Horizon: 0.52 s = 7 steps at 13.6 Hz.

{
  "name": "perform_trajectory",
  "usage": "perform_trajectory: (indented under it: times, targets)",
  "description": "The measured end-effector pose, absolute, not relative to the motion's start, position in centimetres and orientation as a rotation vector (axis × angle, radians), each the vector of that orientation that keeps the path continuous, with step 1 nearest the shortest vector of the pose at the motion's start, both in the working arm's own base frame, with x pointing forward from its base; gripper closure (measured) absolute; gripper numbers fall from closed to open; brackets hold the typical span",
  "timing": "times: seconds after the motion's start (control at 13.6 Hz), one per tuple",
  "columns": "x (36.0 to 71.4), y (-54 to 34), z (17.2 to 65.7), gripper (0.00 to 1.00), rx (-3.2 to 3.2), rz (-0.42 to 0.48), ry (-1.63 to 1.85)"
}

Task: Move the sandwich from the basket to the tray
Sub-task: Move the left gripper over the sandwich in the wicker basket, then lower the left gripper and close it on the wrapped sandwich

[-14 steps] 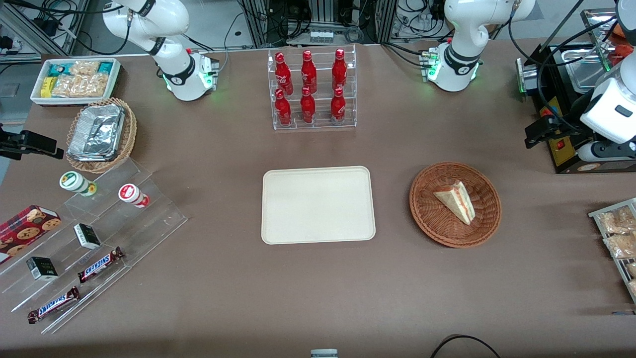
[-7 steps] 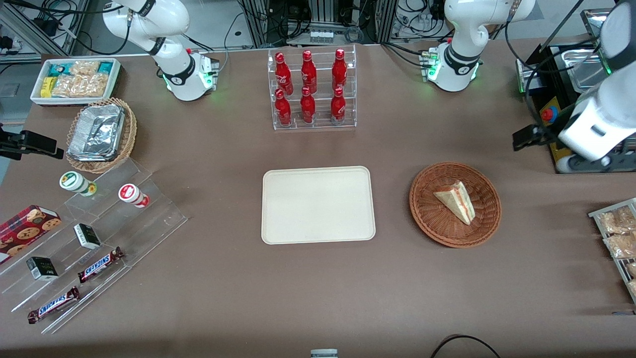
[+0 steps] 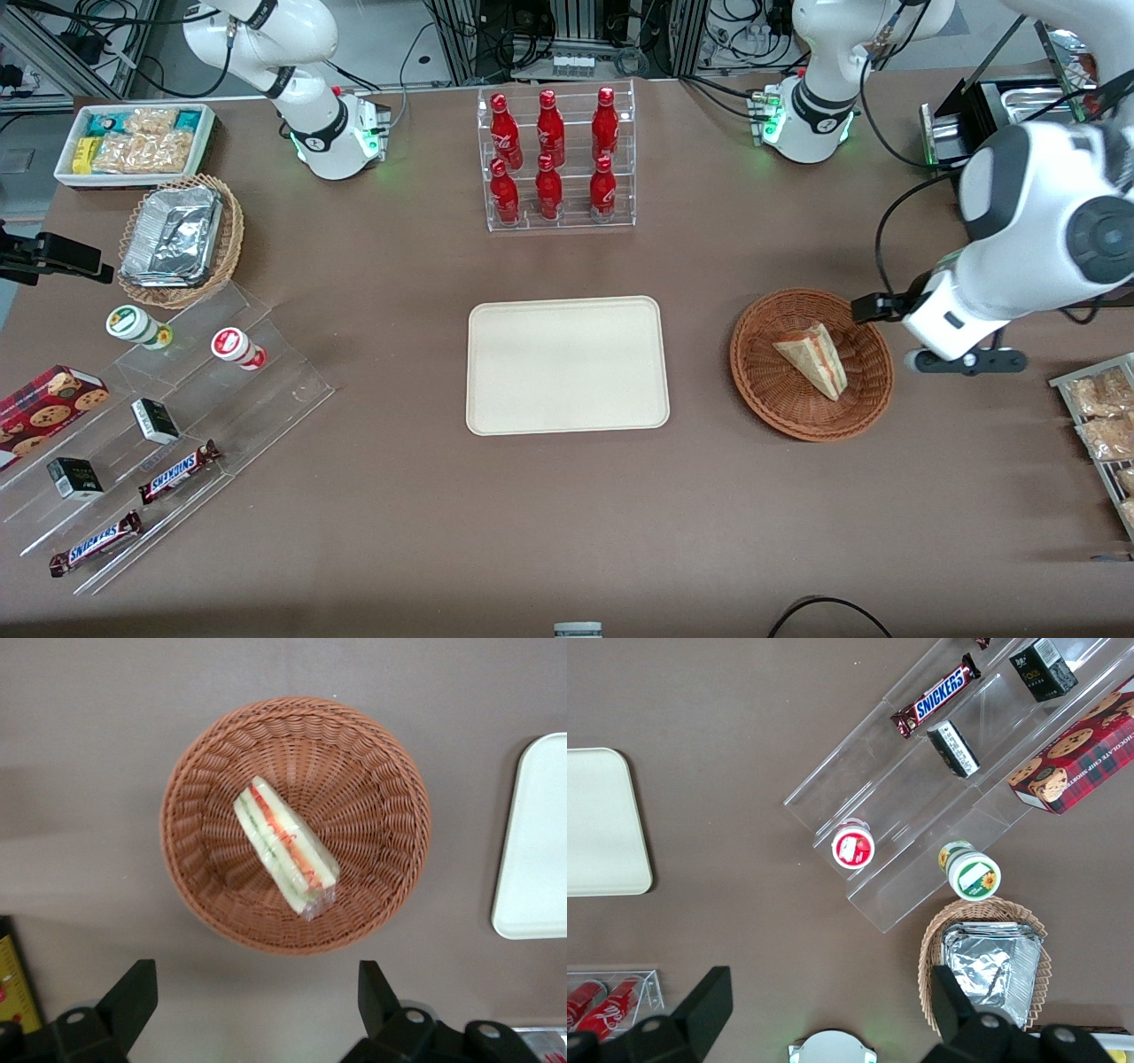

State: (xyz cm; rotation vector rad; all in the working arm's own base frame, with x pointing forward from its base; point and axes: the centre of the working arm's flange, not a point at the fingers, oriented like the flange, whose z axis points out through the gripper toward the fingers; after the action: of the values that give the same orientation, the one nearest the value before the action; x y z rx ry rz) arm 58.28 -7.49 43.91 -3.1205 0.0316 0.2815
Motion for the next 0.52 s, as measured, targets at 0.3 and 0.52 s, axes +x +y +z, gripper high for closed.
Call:
perform_trajectory:
  times: [0.3, 0.52]
  targets:
    - [57.0, -9.3, 38.7, 0.0, -3.123, 0.236, -0.062]
    - [56.4, -10.4, 37.4, 0.0, -3.105, 0.18, -0.345]
